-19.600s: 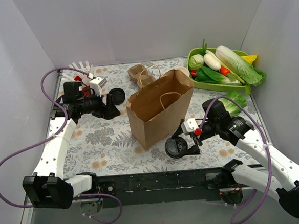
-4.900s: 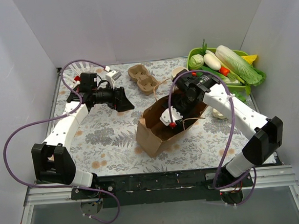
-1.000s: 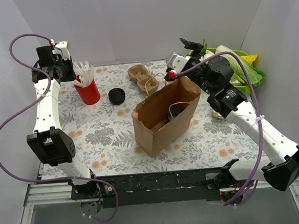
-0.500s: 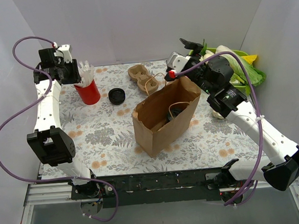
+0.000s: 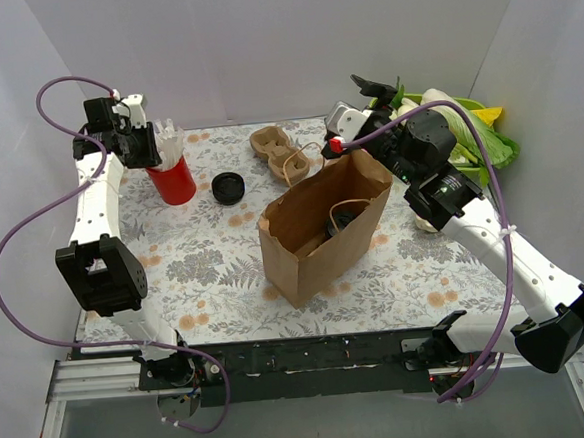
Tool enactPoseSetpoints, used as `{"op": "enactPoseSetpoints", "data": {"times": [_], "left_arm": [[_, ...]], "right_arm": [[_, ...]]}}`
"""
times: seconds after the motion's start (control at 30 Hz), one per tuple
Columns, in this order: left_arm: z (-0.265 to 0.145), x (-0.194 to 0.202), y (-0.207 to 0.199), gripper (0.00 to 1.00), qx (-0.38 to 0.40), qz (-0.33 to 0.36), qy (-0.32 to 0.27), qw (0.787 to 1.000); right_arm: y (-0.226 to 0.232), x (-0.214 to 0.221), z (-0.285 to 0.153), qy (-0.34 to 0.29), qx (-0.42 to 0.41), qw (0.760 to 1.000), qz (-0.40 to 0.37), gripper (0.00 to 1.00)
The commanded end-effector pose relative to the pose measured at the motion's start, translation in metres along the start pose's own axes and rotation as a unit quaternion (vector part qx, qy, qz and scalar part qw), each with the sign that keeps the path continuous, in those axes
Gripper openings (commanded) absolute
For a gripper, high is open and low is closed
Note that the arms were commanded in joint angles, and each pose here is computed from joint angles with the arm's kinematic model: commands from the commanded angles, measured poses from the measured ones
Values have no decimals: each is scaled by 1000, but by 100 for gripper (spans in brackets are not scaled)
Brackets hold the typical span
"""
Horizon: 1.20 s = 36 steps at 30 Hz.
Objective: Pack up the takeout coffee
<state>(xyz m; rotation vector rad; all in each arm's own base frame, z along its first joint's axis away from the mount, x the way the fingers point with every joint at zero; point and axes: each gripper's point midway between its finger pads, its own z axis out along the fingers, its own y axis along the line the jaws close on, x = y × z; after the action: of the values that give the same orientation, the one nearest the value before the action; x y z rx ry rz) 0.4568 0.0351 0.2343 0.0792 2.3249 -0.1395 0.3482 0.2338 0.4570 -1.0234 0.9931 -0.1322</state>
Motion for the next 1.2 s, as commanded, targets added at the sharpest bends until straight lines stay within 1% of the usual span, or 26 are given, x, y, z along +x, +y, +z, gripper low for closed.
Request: {"op": "enactPoseSetpoints", "data": {"times": [0.0, 0.07, 0.1, 0.27, 0.3, 0.33, 0.47, 0.6, 0.63, 0.7, 0.77, 0.83, 0.87, 0.93, 1.0, 1.07, 1.1, 1.17], "left_arm": [[-1, -3, 4, 23, -5, 9, -6, 1000], [0, -2, 5, 20, -6, 11, -2, 1000], [-1, 0, 5, 17, -8, 12, 2, 1000], [-10, 5, 8, 16, -18, 24, 8, 1000], [-9, 7, 7, 13, -18, 27, 9, 999], [-9, 8, 7, 1, -17, 28, 8, 999], [-19, -5, 1, 0, -9, 21, -12, 1000], [-49, -31, -4, 0, -15, 20, -57, 998], [-67, -46, -6, 0, -20, 24, -82, 996], [-85, -56, -6, 0, -30, 27, -99, 994], [-115, -72, -10, 0, -38, 38, -134, 989], [-136, -80, -14, 0, -42, 44, -155, 986], [-157, -90, -18, 0, -45, 49, -179, 982], [-175, -94, -20, 0, -52, 53, -195, 978], [-204, -101, -26, 0, -56, 64, -225, 971], [-224, -105, -35, 0, -48, 74, -248, 965], [-244, -107, -47, 0, -31, 87, -268, 959], [-262, -107, -75, 0, 29, 119, -290, 949]], "right_arm": [[-9, -3, -2, -4, 20, 1000, 0, 98], [-9, -2, -2, -3, 20, 1000, -1, 98], [-9, -2, -2, -3, 20, 1000, -2, 98], [-8, 0, -1, -3, 20, 1000, -5, 98], [-7, 0, -1, -3, 20, 1000, -4, 98], [-8, 0, -1, -3, 21, 1000, -5, 98], [-7, -1, 1, -4, 19, 1000, -4, 98], [-8, -3, 0, -6, 17, 1000, -9, 98], [-8, -3, 1, -6, 16, 1000, -10, 98], [-8, -3, 1, -6, 15, 1000, -10, 98], [-8, -3, 2, -5, 13, 1000, -12, 98], [-11, -4, 3, -5, 16, 1000, -13, 98], [-11, -3, 5, -2, 17, 1000, -13, 98], [-13, -4, 6, -2, 18, 1000, -13, 98], [-21, -3, 7, 10, 29, 999, -11, 98], [-29, -4, 8, 18, 39, 999, -10, 98], [-31, -4, 8, 22, 42, 999, -10, 98], [-37, 0, 7, 36, 55, 998, -10, 98]]}}
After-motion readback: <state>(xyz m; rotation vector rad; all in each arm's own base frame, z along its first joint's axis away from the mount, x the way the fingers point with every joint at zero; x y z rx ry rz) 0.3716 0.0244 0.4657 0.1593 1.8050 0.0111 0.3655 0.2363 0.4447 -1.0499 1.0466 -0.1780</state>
